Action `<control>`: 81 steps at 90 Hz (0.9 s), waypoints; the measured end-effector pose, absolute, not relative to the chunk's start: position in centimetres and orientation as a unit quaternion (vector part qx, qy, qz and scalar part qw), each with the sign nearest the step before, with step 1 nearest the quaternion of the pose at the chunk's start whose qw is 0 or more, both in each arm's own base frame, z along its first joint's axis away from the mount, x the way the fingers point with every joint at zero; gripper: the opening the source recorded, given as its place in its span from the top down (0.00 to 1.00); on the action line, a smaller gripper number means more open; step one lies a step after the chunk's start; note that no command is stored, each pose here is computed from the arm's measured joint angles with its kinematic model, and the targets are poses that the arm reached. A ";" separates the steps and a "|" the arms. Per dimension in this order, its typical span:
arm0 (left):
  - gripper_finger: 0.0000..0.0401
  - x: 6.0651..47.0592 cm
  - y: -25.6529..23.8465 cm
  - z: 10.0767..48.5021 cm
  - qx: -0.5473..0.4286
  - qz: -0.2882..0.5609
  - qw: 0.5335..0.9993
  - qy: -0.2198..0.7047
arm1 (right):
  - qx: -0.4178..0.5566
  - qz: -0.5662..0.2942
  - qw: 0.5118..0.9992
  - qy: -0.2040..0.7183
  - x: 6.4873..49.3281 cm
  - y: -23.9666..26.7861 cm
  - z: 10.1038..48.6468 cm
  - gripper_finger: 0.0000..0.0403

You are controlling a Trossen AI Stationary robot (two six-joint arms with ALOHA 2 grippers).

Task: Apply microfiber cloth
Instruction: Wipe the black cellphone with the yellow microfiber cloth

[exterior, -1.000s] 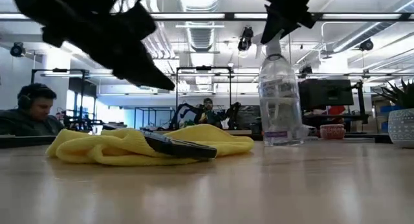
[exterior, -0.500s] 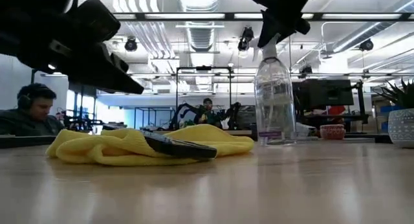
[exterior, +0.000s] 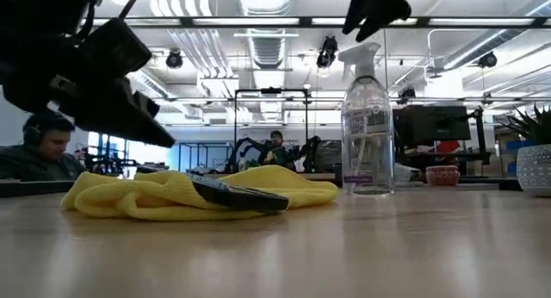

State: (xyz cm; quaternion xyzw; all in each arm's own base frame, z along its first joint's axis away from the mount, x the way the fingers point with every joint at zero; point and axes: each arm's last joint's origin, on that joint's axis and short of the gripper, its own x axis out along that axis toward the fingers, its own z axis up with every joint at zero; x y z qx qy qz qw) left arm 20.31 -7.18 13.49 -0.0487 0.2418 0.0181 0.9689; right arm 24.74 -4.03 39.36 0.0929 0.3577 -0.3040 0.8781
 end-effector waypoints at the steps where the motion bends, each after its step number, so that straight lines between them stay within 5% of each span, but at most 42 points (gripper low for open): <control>1: 1.00 20.3 -7.2 13.5 -0.051 0.018 0.969 0.242 | 0.093 -0.302 0.879 0.356 24.7 -3.9 39.5 0.40; 43: 1.00 19.1 -9.9 13.4 -0.081 -0.019 0.964 0.253 | 0.100 -0.163 0.920 0.342 24.6 4.7 41.1 0.56; 81: 1.00 18.7 -11.9 9.9 -0.150 0.044 0.933 0.324 | 0.056 -0.138 0.873 0.465 30.8 12.9 31.4 0.82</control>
